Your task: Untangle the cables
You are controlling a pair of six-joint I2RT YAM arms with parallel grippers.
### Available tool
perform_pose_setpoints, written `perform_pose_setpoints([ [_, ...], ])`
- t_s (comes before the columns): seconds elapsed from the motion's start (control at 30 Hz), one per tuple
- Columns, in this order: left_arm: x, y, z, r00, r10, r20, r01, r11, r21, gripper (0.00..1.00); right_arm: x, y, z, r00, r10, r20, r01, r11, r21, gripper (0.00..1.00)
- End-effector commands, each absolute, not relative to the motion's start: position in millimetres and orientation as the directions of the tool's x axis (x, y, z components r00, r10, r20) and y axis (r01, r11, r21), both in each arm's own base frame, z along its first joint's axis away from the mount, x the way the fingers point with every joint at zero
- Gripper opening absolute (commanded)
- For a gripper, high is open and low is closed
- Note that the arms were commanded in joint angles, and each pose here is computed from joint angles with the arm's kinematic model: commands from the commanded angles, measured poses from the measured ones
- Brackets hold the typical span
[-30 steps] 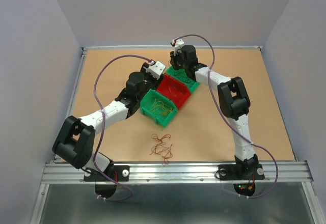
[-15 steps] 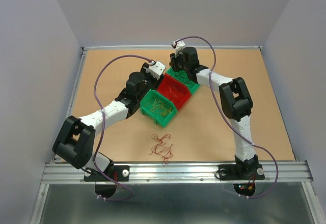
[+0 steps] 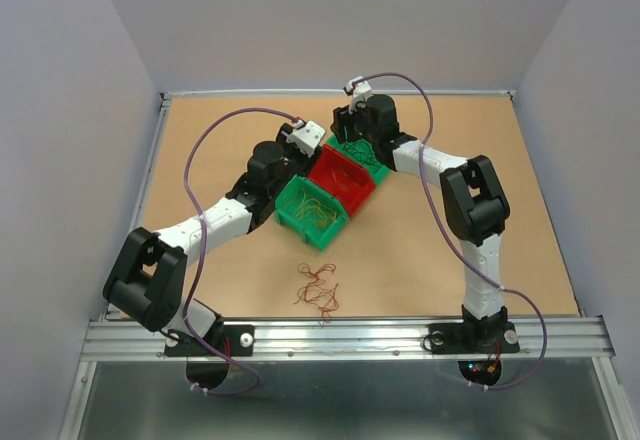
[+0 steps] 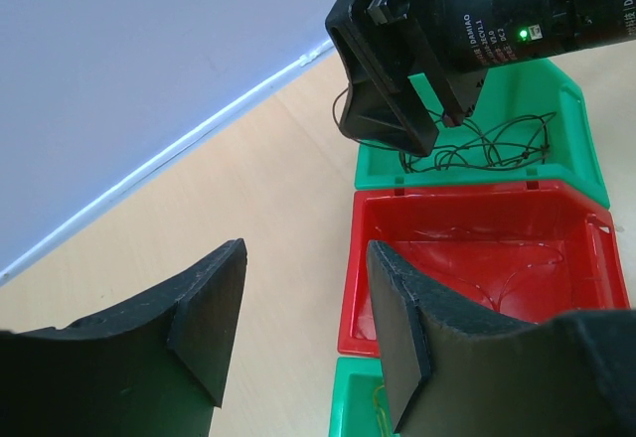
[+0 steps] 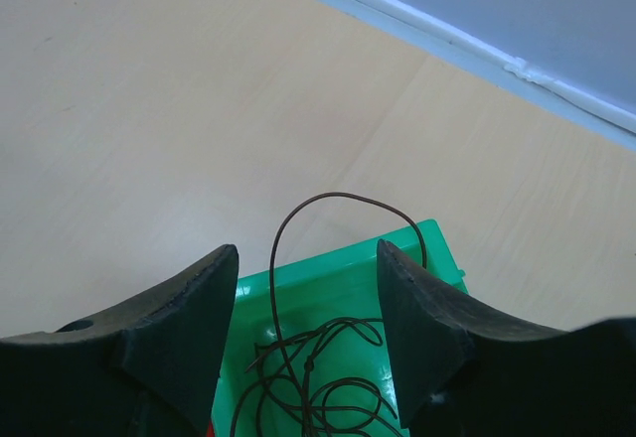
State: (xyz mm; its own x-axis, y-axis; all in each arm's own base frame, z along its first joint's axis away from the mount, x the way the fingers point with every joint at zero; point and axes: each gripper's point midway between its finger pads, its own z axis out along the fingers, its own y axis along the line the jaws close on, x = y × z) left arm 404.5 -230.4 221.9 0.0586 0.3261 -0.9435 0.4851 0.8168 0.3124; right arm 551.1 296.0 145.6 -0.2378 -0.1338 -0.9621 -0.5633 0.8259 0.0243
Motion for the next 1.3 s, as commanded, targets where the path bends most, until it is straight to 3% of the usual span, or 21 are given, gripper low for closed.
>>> perform_pose_setpoints([
  [0.0,403,-231,252,0.130,0.288,-0.949,0.468,0.826,0.315,0.62,549,305,185,-0.157,-0.076,-0.985,-0.599,0.800,0.034,0.68],
  [0.2,402,-231,252,0.130,0.288,-0.949,0.469,0.825,0.315,0.62,559,315,170,-0.192,-0.095,-0.977,-0.599,0.800,0.040,0.68],
  [0.37,402,-231,252,0.129,0.289,-0.949,0.468,0.826,0.315,0.62,568,319,155,-0.220,-0.103,-0.970,-0.593,0.803,0.049,0.62],
  [0.53,403,-230,251,0.126,0.291,-0.949,0.466,0.827,0.315,0.62,570,321,152,-0.219,-0.111,-0.969,-0.599,0.799,0.044,0.41],
  [0.57,403,-230,252,0.128,0.289,-0.949,0.464,0.828,0.315,0.62,570,319,153,-0.218,-0.113,-0.969,-0.594,0.803,0.039,0.28],
  [0.67,403,-230,251,0.127,0.291,-0.948,0.466,0.826,0.316,0.62,566,317,156,-0.209,-0.119,-0.971,-0.595,0.803,0.030,0.11],
  [0.7,403,-230,252,0.129,0.288,-0.949,0.465,0.827,0.315,0.62,565,316,156,-0.209,-0.117,-0.971,-0.594,0.804,0.030,0.01],
  [1.03,403,-230,252,0.128,0.293,-0.948,0.464,0.827,0.318,0.62,542,305,175,-0.150,-0.062,-0.987,-0.597,0.801,0.040,0.01],
  [1.27,402,-230,252,0.128,0.289,-0.949,0.466,0.827,0.315,0.62,532,283,136,-0.256,-0.034,-0.966,-0.595,0.793,0.130,0.01],
])
